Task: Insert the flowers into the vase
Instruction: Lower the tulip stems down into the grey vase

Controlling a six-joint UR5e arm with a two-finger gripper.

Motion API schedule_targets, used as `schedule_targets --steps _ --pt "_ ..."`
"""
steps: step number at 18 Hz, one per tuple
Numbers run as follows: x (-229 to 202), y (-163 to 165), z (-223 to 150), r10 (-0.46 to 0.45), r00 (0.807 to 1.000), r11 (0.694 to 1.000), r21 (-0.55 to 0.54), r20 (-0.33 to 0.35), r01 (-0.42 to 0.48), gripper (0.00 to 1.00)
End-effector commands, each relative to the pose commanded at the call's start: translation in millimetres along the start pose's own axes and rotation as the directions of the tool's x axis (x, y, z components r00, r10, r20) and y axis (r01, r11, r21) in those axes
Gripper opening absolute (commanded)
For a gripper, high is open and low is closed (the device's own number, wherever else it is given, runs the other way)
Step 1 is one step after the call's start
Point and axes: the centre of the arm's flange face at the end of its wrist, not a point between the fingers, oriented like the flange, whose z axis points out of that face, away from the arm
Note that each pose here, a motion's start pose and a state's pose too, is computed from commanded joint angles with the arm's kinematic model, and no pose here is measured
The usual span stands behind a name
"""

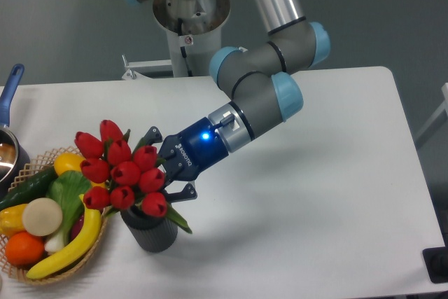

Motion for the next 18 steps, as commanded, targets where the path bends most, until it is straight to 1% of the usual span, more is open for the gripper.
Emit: schedule_targets --steps 2,4,9,12,16,17,18 --pt "2.1 14.6 1.2 -0.007 1.000 0.999 -0.038 0.013 0.008 0.49" --pt "1.2 23.0 1.4 -0.015 0.999 0.997 -0.080 0.031 0.017 0.49" --pt "0.9 26.6 0.8 -0.020 0.999 0.996 -0.087 0.035 0.023 0.50" --pt "2.3 32.8 0.0 -0.028 0.999 0.993 -0.111 0.046 0.033 0.52" --pt "4.0 34.7 -0.8 -0.032 0.998 0.993 -0.112 0.048 0.038 0.59" --pt "3.8 35.5 -1.6 -0.036 0.998 0.993 -0.113 0.050 0.041 0.62" --pt "4.5 38.4 -2.2 -0.042 0.998 0.992 -0.115 0.051 0.047 0.68"
